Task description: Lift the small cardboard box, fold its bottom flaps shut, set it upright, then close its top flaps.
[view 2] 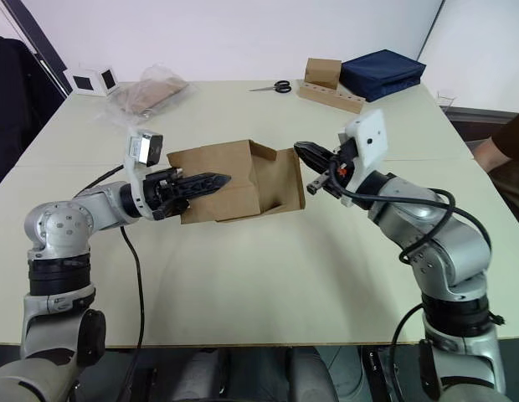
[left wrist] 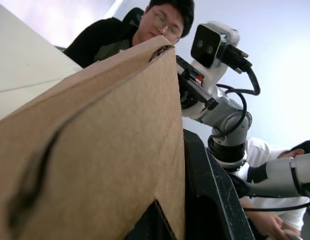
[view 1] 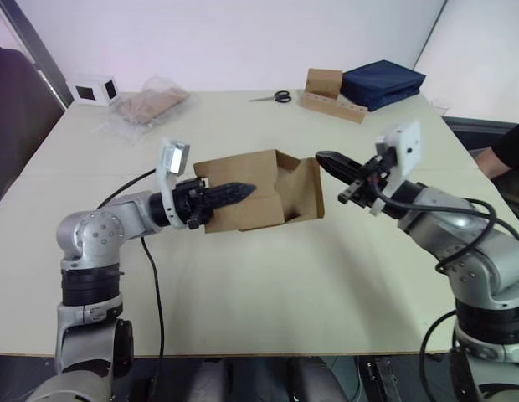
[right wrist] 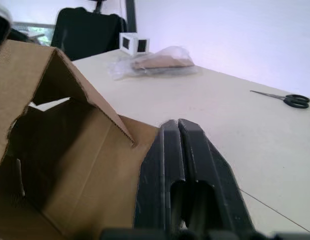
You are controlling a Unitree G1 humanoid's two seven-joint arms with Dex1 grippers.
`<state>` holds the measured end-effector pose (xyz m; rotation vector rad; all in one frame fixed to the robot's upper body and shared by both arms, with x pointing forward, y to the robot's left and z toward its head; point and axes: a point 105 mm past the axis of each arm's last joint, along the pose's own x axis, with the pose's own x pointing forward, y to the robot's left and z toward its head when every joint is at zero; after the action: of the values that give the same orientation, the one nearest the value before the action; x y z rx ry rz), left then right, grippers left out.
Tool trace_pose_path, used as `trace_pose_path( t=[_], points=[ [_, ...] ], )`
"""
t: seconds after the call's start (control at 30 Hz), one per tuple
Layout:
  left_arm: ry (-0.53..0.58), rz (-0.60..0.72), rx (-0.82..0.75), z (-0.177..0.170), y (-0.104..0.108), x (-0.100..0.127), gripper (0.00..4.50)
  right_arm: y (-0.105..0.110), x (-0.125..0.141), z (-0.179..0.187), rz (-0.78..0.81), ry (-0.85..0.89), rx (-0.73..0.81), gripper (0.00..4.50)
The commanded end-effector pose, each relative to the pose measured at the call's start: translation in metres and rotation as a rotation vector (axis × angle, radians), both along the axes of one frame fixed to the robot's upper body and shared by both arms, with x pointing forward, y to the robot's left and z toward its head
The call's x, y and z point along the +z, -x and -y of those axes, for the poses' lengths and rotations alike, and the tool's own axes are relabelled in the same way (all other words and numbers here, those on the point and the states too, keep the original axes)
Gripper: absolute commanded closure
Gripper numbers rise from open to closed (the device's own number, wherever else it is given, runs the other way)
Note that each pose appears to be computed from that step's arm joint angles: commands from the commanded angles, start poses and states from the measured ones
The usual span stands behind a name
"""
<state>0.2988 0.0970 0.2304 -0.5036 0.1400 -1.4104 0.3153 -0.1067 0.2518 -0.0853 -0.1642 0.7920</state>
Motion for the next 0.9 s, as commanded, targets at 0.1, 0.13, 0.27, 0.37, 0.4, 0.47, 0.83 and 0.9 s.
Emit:
trace_pose_path(
  t=[0.1, 0.13, 0.27, 0.37, 0.4, 0.47, 0.83, 0.9],
  points=[
    [0.014, 0.045, 0.003, -0.001, 0.001, 0.010, 4.45, 0.013, 0.010, -0.030, 0.059, -0.014, 0.120, 4.50],
    [0.014, 0.045, 0.002, -0.001, 0.001, 0.010, 4.45, 0.013, 0.011, -0.033, 0.060, -0.019, 0.126, 4.50],
    [0.014, 0.049, -0.005, 0.002, 0.003, 0.010, 4.45, 0.014, 0.008, -0.047, 0.064, -0.016, 0.168, 4.50],
    [0.012, 0.048, -0.007, 0.004, 0.003, 0.010, 4.45, 0.015, 0.007, -0.052, 0.068, -0.005, 0.191, 4.50],
    [0.012, 0.048, -0.008, 0.004, 0.003, 0.010, 4.45, 0.015, 0.006, -0.053, 0.069, -0.004, 0.192, 4.50],
    [0.010, 0.049, -0.009, 0.006, 0.003, 0.010, 4.45, 0.016, 0.006, -0.057, 0.072, 0.002, 0.206, 4.50],
    [0.000, 0.059, 0.035, 0.002, -0.005, 0.006, 4.45, 0.013, 0.009, -0.053, 0.105, 0.036, 0.192, 4.50],
    [0.002, 0.062, 0.047, 0.000, -0.007, 0.006, 4.45, 0.013, 0.009, -0.048, 0.109, 0.049, 0.180, 4.50]
  ],
)
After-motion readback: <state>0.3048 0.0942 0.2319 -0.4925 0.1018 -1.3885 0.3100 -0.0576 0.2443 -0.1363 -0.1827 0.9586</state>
